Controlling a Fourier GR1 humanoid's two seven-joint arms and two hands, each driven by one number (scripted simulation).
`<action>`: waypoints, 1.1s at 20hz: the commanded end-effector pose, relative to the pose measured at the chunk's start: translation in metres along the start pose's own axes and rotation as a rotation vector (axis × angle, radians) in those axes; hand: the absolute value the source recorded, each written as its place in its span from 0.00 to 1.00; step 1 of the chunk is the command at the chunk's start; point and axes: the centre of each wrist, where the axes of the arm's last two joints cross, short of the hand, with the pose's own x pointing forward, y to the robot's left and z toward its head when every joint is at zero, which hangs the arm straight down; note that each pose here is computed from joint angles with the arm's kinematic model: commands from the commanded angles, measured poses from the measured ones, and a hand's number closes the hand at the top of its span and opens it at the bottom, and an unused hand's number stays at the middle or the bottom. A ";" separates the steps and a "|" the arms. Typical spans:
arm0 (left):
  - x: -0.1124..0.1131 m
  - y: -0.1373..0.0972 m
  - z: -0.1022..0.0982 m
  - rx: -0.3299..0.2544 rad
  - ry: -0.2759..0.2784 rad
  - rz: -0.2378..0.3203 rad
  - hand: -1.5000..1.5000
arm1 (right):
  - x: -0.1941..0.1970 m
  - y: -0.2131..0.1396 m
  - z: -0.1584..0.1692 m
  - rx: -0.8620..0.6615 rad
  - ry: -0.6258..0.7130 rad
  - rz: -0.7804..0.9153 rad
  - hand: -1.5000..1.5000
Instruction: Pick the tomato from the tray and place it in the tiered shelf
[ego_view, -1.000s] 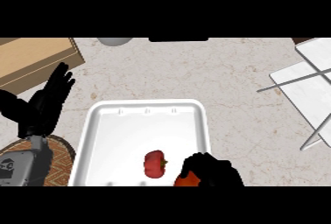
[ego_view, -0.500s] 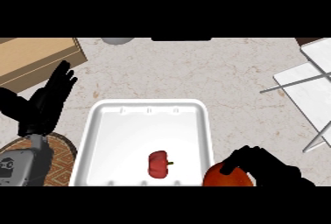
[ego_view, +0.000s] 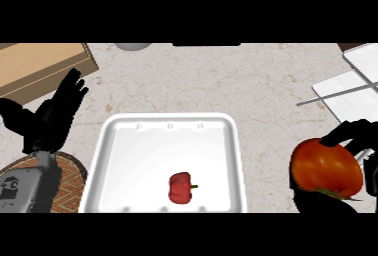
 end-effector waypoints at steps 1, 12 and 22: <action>0.005 -0.010 -0.005 -0.007 -0.007 0.007 0.50 | -0.027 -0.047 0.014 -0.001 -0.025 -0.123 1.00; -0.002 0.011 0.007 0.005 0.001 0.005 0.50 | -0.083 -0.053 -0.051 -0.078 0.086 -0.213 1.00; 0.001 -0.011 0.011 -0.008 -0.009 0.010 0.50 | -0.209 -0.104 -0.098 -0.090 0.113 -0.269 1.00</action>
